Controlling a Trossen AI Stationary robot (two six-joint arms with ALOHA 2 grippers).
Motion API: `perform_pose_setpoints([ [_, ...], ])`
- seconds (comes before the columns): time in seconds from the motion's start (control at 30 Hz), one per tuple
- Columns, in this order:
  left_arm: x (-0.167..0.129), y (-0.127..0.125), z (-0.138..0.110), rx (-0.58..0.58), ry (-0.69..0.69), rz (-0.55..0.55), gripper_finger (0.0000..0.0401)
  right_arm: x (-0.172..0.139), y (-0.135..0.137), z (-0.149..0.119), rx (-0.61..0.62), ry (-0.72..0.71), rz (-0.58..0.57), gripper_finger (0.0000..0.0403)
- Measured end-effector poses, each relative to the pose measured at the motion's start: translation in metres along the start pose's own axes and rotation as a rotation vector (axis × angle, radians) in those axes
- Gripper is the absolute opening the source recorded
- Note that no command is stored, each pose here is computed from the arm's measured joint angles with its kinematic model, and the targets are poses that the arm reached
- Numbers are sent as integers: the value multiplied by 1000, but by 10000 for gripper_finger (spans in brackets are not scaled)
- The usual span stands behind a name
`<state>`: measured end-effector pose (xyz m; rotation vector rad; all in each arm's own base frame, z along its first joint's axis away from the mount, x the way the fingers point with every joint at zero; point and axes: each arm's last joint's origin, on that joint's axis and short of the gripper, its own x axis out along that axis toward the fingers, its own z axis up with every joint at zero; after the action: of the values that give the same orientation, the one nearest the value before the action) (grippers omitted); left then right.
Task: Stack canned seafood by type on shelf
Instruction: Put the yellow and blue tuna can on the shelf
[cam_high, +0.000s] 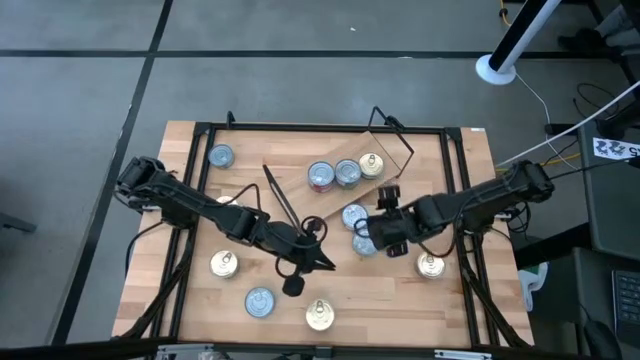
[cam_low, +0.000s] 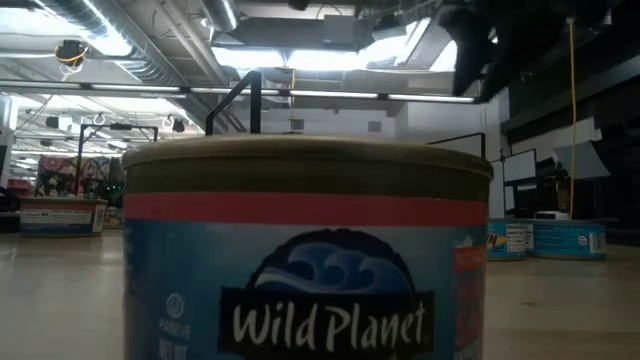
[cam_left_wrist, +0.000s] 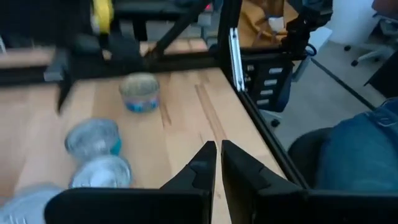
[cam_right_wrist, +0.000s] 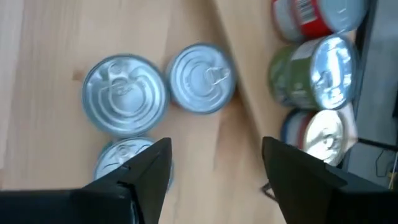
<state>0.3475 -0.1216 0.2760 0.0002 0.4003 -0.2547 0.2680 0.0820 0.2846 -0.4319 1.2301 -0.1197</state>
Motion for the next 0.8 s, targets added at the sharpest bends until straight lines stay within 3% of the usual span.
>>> perform_pose_setpoints([
  [0.17, 15, 6, 1, 75, -93, 15, 27, 17, 18, -13, -26, 36, 4, 250],
  [0.37, 23, 25, -1, 39, -115, 69, 60, 27, 24, -27, 6, 62, -6, 250],
  [0.6, 27, 44, -5, 15, -95, 124, 84, 36, 26, -45, 142, -152, 36, 250],
  [0.8, 27, 50, -6, 18, -82, 141, 86, 57, 40, -51, 156, -261, 230, 250],
])
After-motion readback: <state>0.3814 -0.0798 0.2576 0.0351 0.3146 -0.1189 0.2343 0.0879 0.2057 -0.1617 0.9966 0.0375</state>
